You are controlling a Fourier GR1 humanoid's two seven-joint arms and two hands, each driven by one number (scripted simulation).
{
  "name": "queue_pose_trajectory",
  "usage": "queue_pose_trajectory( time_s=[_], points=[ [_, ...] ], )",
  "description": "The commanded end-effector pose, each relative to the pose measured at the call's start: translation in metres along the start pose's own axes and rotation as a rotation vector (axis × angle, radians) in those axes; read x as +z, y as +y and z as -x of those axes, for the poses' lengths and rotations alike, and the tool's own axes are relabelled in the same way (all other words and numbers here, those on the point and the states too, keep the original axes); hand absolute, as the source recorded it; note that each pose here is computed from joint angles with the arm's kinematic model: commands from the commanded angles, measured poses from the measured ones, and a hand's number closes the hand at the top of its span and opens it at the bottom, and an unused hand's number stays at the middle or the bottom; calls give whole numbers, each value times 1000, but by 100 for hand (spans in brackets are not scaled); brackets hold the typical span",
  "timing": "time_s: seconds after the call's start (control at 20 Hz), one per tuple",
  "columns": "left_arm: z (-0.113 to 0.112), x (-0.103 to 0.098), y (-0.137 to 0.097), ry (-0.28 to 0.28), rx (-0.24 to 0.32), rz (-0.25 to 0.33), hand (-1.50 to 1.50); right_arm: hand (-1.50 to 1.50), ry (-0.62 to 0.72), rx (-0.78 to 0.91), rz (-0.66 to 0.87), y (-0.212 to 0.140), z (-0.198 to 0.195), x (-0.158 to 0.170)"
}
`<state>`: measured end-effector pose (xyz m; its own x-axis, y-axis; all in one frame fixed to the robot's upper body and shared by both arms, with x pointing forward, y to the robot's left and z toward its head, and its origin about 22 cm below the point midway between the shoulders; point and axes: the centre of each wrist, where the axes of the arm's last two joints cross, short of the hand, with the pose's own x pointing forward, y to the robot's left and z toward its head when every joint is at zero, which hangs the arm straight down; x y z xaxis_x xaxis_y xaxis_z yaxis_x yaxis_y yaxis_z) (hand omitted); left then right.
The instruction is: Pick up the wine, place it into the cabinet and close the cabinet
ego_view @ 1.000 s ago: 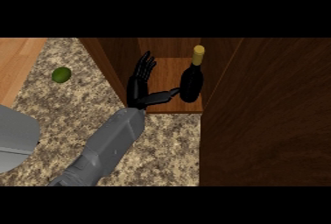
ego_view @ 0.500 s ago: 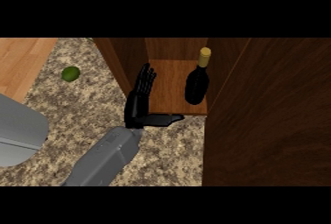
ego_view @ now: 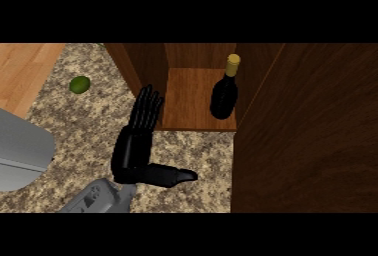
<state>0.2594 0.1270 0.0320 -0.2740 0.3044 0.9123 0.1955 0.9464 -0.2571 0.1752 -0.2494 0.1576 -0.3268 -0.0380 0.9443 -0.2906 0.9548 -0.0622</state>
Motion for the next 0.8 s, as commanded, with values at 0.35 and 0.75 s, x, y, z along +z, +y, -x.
queue_pose_trajectory(
  time_s=[0.35, 0.75],
  points=[
    [-68, 63, 0, -17, 23, -23, -150, 150, 41, 139, -147, 5, -15, -6],
    [-97, 111, 24, -51, -53, -118, -150, 150, 98, 136, -450, 16, -19, 13]
  ],
)
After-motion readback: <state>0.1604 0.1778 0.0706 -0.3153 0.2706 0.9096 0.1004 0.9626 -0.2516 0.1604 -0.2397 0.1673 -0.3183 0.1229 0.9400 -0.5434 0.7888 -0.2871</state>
